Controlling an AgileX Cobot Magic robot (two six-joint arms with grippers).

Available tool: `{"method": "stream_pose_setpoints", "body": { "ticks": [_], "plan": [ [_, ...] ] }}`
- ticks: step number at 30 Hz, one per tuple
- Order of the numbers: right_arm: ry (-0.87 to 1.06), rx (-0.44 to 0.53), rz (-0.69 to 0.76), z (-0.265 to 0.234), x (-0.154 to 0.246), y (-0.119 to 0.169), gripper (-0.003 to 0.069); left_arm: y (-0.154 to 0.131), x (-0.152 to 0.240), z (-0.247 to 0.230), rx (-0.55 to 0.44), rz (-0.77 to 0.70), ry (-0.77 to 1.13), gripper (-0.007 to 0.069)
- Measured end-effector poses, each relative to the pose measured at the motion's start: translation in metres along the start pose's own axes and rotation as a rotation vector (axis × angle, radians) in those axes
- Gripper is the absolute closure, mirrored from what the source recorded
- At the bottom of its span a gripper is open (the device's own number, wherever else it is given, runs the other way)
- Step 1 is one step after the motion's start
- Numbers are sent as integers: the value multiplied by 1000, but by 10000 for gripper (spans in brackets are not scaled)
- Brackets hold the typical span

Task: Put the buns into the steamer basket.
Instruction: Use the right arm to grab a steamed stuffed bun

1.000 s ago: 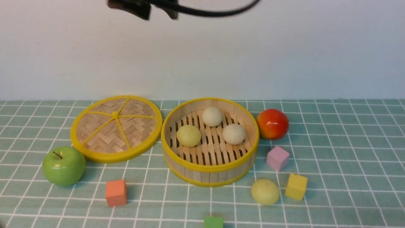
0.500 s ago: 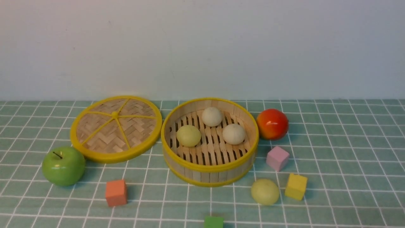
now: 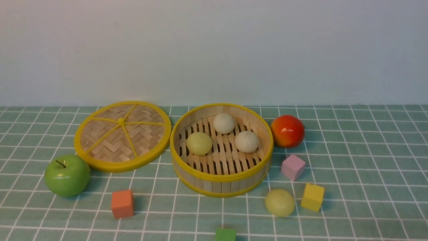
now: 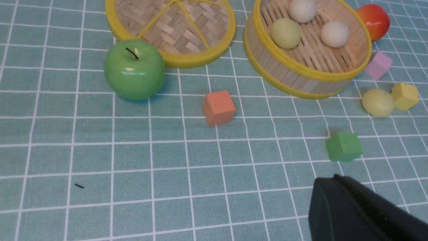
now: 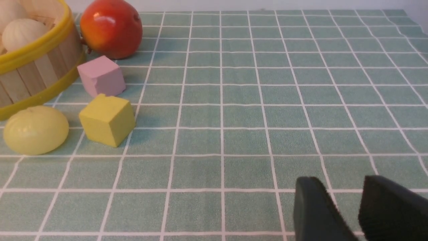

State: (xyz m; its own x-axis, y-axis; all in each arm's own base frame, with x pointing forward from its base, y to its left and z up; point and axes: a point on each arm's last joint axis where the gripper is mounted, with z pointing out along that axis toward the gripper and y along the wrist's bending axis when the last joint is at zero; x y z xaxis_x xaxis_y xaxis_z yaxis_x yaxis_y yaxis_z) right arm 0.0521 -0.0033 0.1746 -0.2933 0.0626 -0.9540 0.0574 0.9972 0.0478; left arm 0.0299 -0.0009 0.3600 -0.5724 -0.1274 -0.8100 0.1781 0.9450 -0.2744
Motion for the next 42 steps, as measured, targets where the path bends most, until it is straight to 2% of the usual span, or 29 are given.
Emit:
{"method": "stream_pose_setpoints", "body": {
  "ticks": [10, 14, 22, 26, 29, 33, 42],
  "plan": [
    [0, 0, 0, 0, 0, 0, 420, 0, 1, 1, -4, 2, 3, 638],
    [0, 0, 0, 0, 0, 0, 420, 5, 6, 12, -44, 26, -25, 638],
    [0, 0, 0, 0, 0, 0, 420, 20, 36, 37, -122, -10, -324, 638],
    [0, 0, 0, 0, 0, 0, 420, 39, 77, 66, -249, -31, -438, 636],
    [0, 0, 0, 0, 0, 0, 420, 51, 101, 80, -324, -60, -418, 635],
    [0, 0, 0, 0, 0, 0, 420, 70, 141, 108, -448, -100, -285, 634],
    [-1, 0, 0, 0, 0, 0, 420, 71, 141, 111, -457, -71, -332, 626]
  ]
}}
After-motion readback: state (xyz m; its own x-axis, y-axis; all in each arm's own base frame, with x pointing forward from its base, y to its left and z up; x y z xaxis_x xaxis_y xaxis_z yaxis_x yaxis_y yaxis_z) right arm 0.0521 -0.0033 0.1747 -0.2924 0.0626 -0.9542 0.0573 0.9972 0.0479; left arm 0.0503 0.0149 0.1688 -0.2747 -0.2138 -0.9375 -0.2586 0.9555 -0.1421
